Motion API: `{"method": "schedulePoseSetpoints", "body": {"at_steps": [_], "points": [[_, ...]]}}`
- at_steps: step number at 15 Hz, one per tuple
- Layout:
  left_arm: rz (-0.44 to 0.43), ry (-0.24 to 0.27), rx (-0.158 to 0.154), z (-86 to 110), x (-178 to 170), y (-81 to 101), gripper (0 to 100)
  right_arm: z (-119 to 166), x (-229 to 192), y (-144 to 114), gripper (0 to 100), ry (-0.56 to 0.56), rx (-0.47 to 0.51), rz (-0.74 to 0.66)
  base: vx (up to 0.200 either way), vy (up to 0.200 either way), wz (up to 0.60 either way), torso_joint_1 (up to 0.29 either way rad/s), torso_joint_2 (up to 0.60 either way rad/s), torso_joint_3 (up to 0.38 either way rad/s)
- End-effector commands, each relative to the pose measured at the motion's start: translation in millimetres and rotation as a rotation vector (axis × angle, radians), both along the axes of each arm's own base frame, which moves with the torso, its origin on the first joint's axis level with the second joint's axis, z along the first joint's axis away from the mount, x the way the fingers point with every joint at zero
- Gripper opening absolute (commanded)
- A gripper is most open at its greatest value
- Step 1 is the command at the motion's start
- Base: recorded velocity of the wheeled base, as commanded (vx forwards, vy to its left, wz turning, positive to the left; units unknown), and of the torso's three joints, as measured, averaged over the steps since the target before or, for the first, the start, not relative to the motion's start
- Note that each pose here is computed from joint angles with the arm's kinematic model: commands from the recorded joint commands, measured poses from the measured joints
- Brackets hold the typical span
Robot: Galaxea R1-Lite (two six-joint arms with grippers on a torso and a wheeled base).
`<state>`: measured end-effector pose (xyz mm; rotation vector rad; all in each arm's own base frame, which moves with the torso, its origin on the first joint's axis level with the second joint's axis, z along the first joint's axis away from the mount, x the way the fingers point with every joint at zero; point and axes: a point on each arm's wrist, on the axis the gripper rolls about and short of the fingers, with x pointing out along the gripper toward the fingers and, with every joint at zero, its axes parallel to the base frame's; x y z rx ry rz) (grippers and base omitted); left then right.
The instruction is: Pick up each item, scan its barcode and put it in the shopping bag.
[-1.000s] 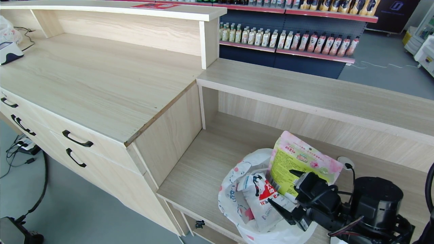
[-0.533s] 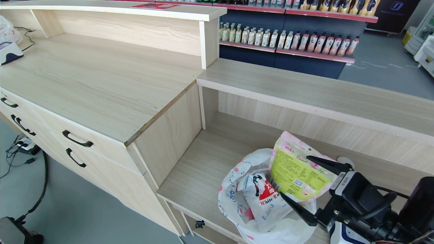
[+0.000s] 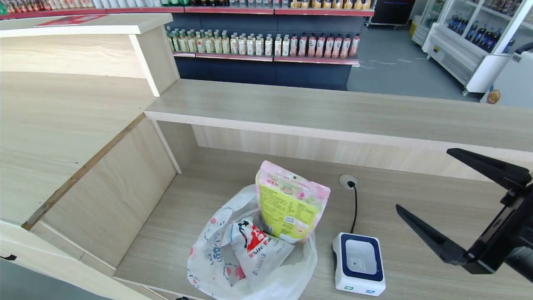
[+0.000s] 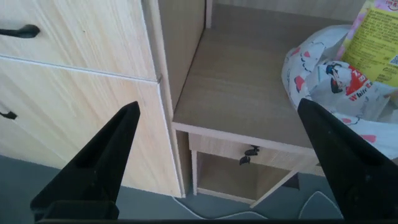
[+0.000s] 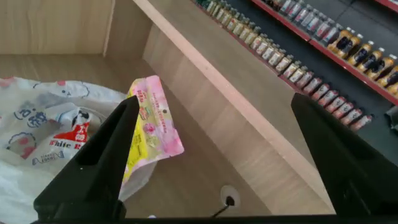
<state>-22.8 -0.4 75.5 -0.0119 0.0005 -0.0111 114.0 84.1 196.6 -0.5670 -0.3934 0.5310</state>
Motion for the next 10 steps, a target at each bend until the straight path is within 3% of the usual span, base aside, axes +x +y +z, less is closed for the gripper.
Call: {"method": "schedulePoseSetpoints", "body": {"at_steps": [1,2,5,7,8,10], "points": [[0.000,0.000,0.000,0.0,0,0.0,100,67,-23,-21,100,-0.078,0.126,-0.137,0.000,0.000,-0.60,0.007,0.01,0.002],[0.000,0.000,0.000,0.0,0,0.0,100,71,-25,-24,100,-0.062,0.175,-0.178,0.000,0.000,-0.60,-0.002,0.00,0.002],[0.000,0.000,0.000,0.0,0,0.0,100,33,-26,-46,100,0.057,0.241,-0.347,0.000,0.000,0.00,0.000,0.00,0.000],[0.000,0.000,0.000,0.0,0,0.0,100,-26,-49,-65,100,0.163,0.213,-0.459,0.000,0.000,0.00,0.000,0.00,0.000],[0.000,0.000,0.000,0.0,0,0.0,100,-46,-63,-72,100,0.160,0.194,-0.491,0.000,0.000,0.00,0.000,0.00,0.000],[0.000,0.000,0.000,0.0,0,0.0,100,-53,-81,-80,100,0.144,0.192,-0.527,0.000,0.000,0.00,0.000,0.00,0.000]]}}
